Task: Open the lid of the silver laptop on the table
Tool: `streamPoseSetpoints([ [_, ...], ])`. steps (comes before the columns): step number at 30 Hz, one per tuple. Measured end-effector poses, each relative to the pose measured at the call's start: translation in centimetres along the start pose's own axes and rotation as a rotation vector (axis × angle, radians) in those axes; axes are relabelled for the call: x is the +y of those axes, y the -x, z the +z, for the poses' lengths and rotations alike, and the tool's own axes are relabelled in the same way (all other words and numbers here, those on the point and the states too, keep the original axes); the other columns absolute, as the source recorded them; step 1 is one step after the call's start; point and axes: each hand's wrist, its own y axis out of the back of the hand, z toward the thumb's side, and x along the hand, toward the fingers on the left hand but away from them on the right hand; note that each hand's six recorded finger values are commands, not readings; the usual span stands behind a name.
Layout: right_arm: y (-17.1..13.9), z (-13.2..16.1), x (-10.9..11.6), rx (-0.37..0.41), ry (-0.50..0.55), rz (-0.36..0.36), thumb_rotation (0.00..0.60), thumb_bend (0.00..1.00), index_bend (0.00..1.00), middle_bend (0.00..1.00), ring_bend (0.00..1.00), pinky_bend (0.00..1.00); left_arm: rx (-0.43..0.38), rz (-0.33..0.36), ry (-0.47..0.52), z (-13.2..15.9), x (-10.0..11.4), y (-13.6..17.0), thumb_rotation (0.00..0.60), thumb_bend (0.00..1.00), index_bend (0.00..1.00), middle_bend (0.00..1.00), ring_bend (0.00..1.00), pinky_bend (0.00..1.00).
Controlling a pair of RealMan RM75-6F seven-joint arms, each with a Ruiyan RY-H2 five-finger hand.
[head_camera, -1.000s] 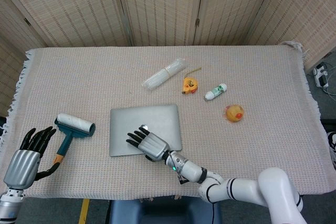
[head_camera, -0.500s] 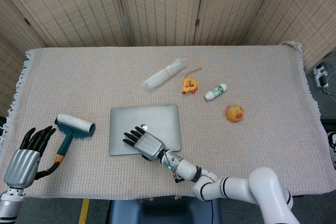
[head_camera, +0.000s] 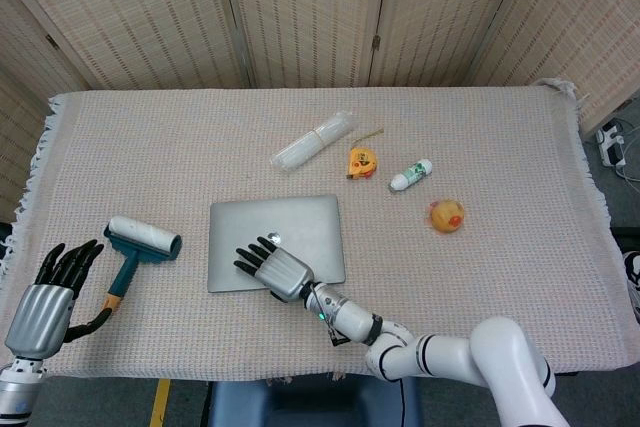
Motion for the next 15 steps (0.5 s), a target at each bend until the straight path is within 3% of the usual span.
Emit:
streamPoseSetpoints([
  [15,0.45,-0.51,0.22,-0.020,-0.022,-0.006,0.600,0.47,0.00,0.00,0.00,0.00,0.004,-0.003,0.005,-0.20,-0.23,-0.04,0.600,0.26,0.06,0.10,0.15,0.04],
])
